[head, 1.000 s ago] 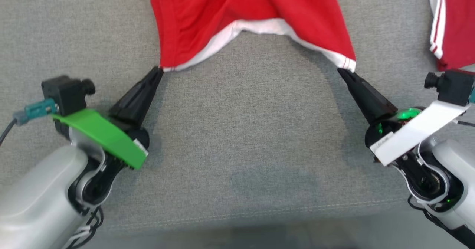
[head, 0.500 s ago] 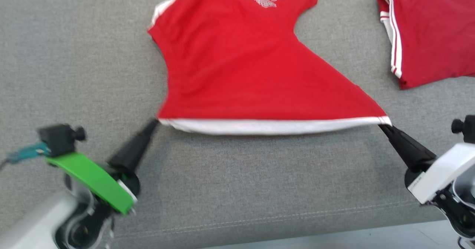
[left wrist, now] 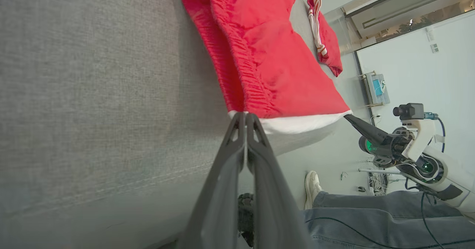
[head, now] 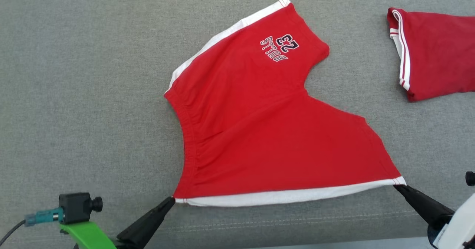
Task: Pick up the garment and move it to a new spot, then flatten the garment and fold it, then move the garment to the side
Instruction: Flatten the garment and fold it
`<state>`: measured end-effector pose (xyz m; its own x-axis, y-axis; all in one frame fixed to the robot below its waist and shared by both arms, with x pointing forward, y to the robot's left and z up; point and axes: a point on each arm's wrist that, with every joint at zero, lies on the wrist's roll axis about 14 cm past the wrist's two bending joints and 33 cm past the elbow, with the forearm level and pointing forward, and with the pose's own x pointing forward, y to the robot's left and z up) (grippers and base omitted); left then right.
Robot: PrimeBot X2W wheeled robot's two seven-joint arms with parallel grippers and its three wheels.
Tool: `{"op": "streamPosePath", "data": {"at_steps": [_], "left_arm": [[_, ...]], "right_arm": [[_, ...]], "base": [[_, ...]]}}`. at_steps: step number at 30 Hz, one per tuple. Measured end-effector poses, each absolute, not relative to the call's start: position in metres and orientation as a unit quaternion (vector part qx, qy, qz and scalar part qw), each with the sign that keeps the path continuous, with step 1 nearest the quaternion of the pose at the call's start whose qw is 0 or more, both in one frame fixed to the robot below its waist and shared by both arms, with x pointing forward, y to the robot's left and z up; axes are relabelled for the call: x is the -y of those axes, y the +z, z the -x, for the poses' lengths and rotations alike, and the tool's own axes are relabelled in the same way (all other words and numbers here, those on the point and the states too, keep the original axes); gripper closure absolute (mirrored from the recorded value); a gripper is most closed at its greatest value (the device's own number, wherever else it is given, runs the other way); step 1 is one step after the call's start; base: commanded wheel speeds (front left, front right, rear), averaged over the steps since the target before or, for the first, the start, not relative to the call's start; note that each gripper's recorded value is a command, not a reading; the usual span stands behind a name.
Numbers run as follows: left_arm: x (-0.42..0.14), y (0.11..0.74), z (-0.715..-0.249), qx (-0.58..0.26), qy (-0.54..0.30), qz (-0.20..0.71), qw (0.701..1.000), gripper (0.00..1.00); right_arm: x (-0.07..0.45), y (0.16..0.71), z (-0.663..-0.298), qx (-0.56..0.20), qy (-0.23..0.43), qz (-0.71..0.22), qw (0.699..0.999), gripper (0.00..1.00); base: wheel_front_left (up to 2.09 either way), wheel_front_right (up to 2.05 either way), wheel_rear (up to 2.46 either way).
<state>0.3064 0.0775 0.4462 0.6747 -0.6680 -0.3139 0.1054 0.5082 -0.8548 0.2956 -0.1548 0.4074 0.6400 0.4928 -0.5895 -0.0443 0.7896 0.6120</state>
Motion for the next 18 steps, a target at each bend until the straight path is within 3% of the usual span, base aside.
{"op": "streamPosePath", "data": {"at_steps": [5, 12, 18], "left_arm": [[-0.082, 0.460, -0.309, -0.313, -0.248, 0.437, 0.806, 1.00], [-0.084, 0.472, -0.325, -0.311, -0.268, 0.428, 0.805, 1.00], [-0.082, 0.489, -0.359, -0.296, -0.292, 0.430, 0.801, 1.00]], "right_arm": [[0.160, 0.423, -0.295, -0.396, 0.159, -0.293, 0.856, 1.00], [0.159, 0.477, -0.359, -0.315, 0.227, -0.243, 0.889, 1.00], [0.163, 0.510, -0.415, -0.264, 0.246, -0.222, 0.906, 1.00]], "base": [[0.00, 0.00, 0.00], [0.00, 0.00, 0.00], [0.00, 0.00, 0.00]]}}
